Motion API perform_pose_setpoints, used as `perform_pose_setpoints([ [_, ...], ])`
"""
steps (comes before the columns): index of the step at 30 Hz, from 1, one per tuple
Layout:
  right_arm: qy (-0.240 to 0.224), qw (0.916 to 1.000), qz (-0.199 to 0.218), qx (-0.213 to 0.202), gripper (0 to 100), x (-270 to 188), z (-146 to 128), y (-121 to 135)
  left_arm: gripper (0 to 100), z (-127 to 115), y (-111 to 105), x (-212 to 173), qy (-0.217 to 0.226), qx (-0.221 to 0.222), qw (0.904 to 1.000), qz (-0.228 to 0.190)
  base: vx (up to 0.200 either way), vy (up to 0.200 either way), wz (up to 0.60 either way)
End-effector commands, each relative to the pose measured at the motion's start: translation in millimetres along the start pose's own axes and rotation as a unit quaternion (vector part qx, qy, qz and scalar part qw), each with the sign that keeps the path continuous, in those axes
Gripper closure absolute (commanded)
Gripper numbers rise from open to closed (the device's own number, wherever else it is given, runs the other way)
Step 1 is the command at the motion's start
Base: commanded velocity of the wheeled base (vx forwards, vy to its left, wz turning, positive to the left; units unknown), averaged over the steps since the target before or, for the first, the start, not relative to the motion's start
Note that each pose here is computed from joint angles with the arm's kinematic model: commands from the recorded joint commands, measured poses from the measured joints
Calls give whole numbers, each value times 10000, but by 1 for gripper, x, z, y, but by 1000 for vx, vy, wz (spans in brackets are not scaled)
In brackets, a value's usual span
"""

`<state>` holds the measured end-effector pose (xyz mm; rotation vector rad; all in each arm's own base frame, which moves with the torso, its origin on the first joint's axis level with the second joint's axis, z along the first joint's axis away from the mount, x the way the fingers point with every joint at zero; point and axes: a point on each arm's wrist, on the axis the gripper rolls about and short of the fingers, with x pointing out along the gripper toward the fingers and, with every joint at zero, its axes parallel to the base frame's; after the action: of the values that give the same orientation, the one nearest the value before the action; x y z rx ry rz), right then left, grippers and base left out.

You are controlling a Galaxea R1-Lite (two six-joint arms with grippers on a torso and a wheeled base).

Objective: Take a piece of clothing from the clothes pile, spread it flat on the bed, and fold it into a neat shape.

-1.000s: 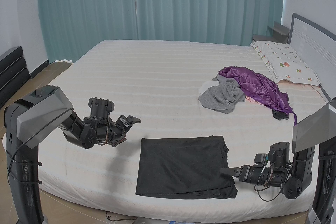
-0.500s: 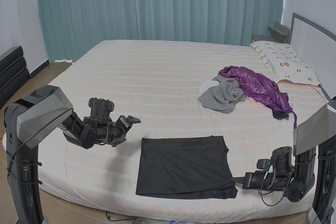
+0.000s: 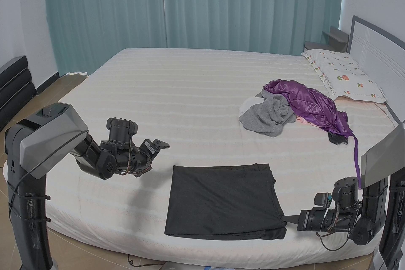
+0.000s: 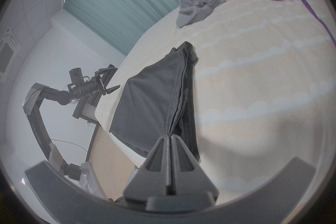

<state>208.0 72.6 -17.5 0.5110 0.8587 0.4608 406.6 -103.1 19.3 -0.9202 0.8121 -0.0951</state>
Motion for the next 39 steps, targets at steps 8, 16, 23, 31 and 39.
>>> perform_pose_setpoints([
  [8, 143, 9999, -65, -22, 100, -1, -6, -3, 0, 0, 0, 0, -3, 1, 10000, -3, 0, 0, 0],
  [16, -17, 10000, -30, -28, 0, 7, 1, -6, 0, 0, 0, 0, -3, 1, 10000, -3, 0, 0, 0],
  [23, -778, 9969, 81, -54, 0, 20, 35, -10, 0, 0, 0, 0, 1, -9, 10000, 3, 0, 0, 0],
  [31, -1211, 9922, 21, 305, 0, 55, 69, -13, 0, 0, 0, 0, 1, -9, 10000, 3, 0, 0, 0],
  [39, -1268, 9884, 29, 839, 0, 87, 95, -2, 0, 0, 0, 0, 1, -1, 10000, 3, 0, 0, 0],
])
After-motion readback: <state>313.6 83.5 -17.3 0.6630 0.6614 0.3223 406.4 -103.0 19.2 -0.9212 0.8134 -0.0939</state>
